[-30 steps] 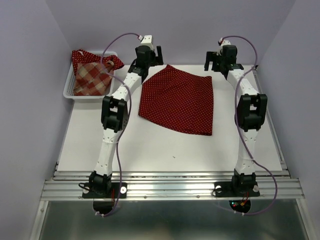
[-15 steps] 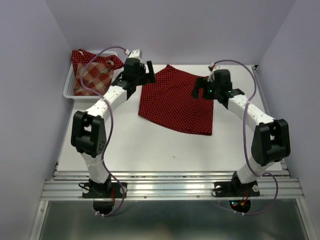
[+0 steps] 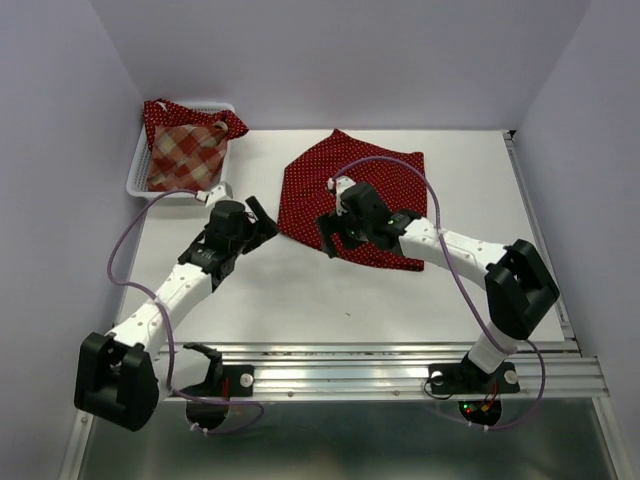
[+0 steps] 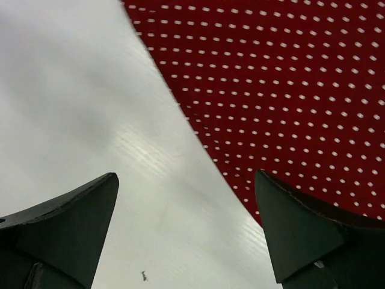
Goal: Fold and stack the skirts
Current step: Flatten the skirt out
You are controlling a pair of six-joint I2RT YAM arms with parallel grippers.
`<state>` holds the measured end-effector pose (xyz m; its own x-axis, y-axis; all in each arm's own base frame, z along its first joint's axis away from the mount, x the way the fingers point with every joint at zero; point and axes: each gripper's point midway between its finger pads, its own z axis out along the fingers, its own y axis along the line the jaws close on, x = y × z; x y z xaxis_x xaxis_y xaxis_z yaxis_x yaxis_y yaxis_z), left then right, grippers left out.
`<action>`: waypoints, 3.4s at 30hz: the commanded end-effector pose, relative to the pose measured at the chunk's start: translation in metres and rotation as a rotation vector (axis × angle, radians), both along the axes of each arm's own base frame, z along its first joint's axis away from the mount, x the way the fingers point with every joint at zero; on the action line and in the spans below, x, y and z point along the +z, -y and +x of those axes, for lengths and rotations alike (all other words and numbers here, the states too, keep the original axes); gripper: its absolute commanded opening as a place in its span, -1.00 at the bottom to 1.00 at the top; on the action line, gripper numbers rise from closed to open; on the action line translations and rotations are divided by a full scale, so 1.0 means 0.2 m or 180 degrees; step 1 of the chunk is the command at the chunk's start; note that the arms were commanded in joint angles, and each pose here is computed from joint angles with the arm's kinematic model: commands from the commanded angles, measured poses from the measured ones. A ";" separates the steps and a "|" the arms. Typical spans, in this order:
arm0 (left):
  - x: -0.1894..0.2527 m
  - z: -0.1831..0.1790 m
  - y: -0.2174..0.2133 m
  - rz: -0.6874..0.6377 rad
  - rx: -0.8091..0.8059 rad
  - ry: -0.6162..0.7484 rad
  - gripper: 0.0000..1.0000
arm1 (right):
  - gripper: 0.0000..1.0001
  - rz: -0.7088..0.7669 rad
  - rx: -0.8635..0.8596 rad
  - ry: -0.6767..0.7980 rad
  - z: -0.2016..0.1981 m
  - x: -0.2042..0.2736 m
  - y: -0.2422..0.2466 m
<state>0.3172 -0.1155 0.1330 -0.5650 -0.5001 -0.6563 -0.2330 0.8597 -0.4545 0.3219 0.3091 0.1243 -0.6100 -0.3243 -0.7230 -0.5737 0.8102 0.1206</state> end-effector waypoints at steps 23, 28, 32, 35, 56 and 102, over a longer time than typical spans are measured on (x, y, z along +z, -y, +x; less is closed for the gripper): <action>-0.47 0.46 0.33 -0.0286 -0.0365 -0.0410 0.30 | 1.00 -0.0519 -0.1812 -0.0690 -0.19 -0.52 0.79; -0.35 0.57 0.43 -0.0417 -0.0535 -0.0231 -0.52 | 1.00 -0.0536 -0.1844 -0.0764 -0.21 -0.55 0.83; -0.26 0.59 0.43 -0.0253 -0.0592 -0.0132 -1.00 | 1.00 -0.0504 -0.1857 -0.0725 -0.19 -0.52 0.83; -0.19 0.57 0.35 0.0281 -0.0349 -0.0304 -1.00 | 1.00 -0.0495 -0.1839 -0.0706 -0.19 -0.50 0.83; -0.06 0.35 0.13 0.2681 0.0521 -0.0998 0.67 | 1.00 -0.0661 -0.1974 -0.0843 -0.23 -0.52 0.92; 0.14 0.56 0.00 0.0511 -0.0273 -0.0311 -1.00 | -0.99 0.0514 -0.2760 -0.0475 -0.04 0.10 1.26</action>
<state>0.4229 -0.1369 0.0731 -0.7871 -0.2945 -0.5419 -0.1424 0.9417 -0.3049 0.2999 0.0680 0.0837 -0.7824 0.3766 -0.4960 0.2687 0.9226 0.2766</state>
